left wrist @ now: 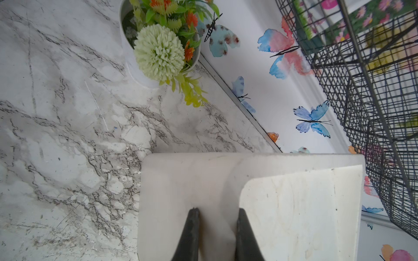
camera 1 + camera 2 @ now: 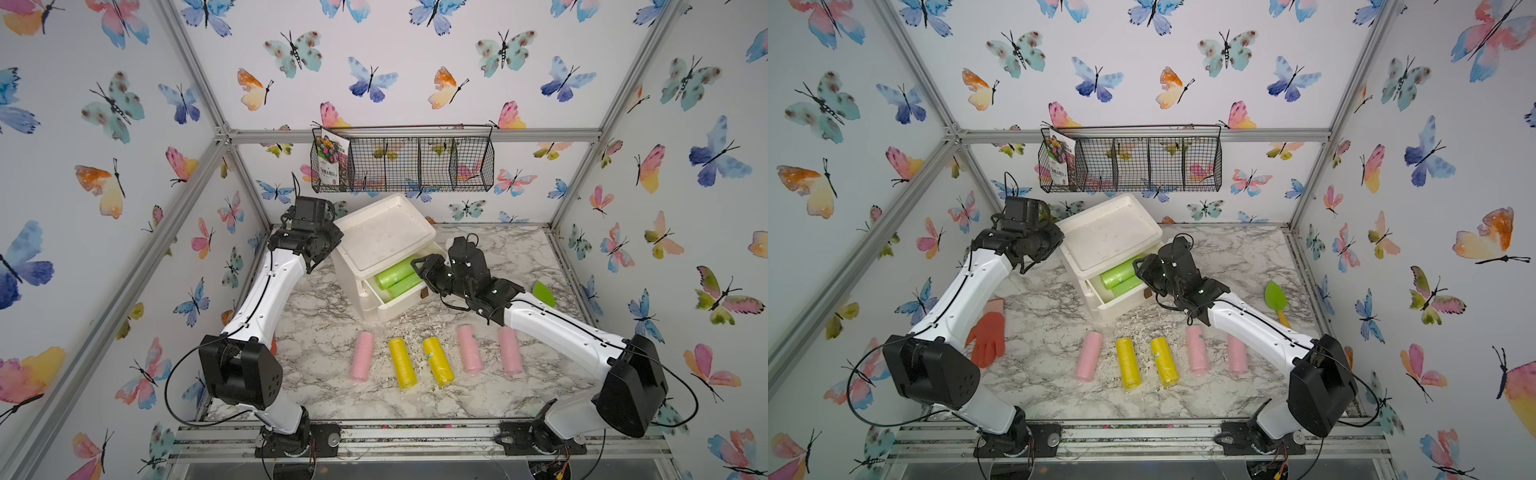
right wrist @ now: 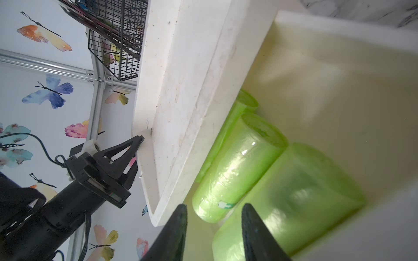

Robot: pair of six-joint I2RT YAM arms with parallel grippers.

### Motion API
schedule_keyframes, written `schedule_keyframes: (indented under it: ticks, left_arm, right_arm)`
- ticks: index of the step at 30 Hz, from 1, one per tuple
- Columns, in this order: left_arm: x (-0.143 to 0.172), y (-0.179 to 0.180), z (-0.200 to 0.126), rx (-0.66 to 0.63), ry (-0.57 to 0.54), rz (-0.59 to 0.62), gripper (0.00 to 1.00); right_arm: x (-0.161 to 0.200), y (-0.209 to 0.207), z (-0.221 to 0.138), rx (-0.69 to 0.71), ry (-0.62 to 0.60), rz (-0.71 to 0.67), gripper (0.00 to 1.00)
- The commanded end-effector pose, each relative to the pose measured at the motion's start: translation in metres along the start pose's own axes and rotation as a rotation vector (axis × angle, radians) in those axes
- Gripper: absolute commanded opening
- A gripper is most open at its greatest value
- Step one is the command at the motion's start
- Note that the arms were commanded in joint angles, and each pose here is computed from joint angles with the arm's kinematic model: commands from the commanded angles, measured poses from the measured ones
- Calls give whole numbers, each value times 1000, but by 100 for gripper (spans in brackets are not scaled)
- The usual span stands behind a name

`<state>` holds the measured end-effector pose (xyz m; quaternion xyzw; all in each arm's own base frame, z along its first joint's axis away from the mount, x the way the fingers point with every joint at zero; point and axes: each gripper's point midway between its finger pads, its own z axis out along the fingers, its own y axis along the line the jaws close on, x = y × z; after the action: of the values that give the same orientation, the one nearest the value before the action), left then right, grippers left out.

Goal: Sort the rolls of trash bags by color and place them into the drawer
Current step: Adjust the roll of trash bags in the drawer.

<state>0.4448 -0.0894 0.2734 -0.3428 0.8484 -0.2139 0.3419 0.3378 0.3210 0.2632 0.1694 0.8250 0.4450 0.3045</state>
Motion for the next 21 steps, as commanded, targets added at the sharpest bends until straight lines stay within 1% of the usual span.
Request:
schedule_keyframes:
  ticks: [1, 3, 6, 8, 10, 12, 14, 18, 21]
  left_arm:
    - [23, -12, 16, 66, 127, -117, 0]
    - [24, -11, 16, 62, 127, -116, 0]
    - [24, -10, 16, 58, 126, -116, 0]
    - [24, -9, 17, 55, 127, -117, 0]
    - [24, -8, 17, 52, 124, -115, 0]
    - [24, -6, 17, 49, 123, -118, 0]
    - [25, -6, 17, 49, 125, -118, 0]
    - [22, -7, 14, 50, 114, -118, 0]
    - [21, -6, 12, 43, 107, -111, 0]
  right_arm:
    - [-8, -6, -21, 45, -34, -68, 43]
    - [-11, -12, -33, 72, -51, -97, 43]
    - [-11, -29, -49, 122, -70, -136, 40]
    - [-7, -46, -57, 169, -69, -159, 37]
    - [-2, -63, -61, 206, -61, -163, 30]
    - [4, -76, -62, 229, -45, -163, 21]
    - [10, -88, -60, 248, -31, -164, 9]
    - [15, -103, -48, 286, -13, -175, 5]
    - [15, -105, -36, 290, -2, -184, 4]
